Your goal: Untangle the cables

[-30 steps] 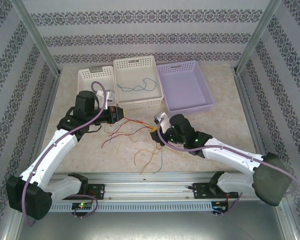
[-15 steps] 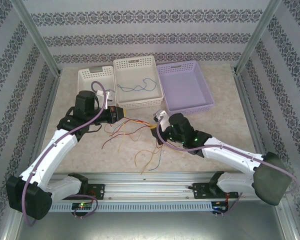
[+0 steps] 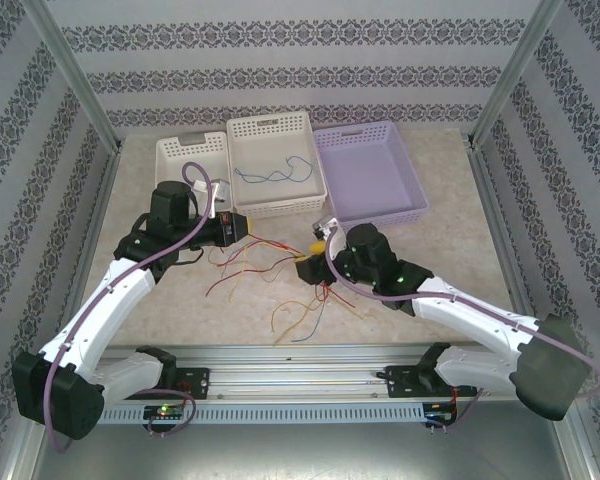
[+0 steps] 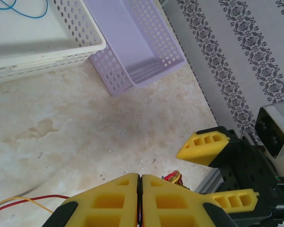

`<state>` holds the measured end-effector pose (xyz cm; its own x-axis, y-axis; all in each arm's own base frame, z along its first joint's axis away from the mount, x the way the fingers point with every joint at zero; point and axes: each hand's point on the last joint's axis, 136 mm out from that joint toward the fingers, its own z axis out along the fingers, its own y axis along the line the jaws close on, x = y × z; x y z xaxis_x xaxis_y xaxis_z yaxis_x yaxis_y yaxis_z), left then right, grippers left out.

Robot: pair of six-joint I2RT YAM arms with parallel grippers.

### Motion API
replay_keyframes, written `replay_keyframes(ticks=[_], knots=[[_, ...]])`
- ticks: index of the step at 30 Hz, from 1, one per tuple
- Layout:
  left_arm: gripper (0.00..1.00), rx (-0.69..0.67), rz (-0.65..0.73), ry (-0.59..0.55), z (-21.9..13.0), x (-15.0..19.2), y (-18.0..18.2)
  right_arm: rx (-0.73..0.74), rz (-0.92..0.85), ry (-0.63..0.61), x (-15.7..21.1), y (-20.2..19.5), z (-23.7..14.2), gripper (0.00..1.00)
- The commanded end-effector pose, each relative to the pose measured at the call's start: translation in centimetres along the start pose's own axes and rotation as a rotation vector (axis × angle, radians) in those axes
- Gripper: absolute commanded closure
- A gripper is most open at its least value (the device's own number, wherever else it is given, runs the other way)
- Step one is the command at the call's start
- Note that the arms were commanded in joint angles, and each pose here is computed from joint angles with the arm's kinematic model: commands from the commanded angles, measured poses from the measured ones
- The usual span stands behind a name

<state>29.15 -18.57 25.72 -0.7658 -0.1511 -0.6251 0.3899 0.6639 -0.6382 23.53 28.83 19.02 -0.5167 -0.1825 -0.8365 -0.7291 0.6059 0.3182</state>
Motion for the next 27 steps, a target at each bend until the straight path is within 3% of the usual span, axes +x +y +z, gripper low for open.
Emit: replay_keyframes(ticks=[1,8,16,21,27], knots=[[1.0,0.032,0.017,-0.033,-0.4,-1.0,-0.7,-0.041,-0.035,0.059,2.0,0.8,0.5,0.42],[1.0,0.031,0.015,-0.032,-0.3,-1.0,-0.7,0.026,-0.091,0.09,2.5,0.1,1.8,0.54],[1.0,0.011,0.016,-0.028,-0.3,-0.9,-0.3,0.111,-0.12,0.018,0.8,-0.7,1.0,0.99],[1.0,-0.087,0.008,-0.008,-0.3,-0.7,1.4,0.155,-0.084,-0.052,0.6,-1.7,-1.3,1.0],[1.0,-0.139,0.004,-0.03,-0.9,-1.0,2.2,0.52,0.095,-0.008,2.5,-10.8,-5.0,1.0]])
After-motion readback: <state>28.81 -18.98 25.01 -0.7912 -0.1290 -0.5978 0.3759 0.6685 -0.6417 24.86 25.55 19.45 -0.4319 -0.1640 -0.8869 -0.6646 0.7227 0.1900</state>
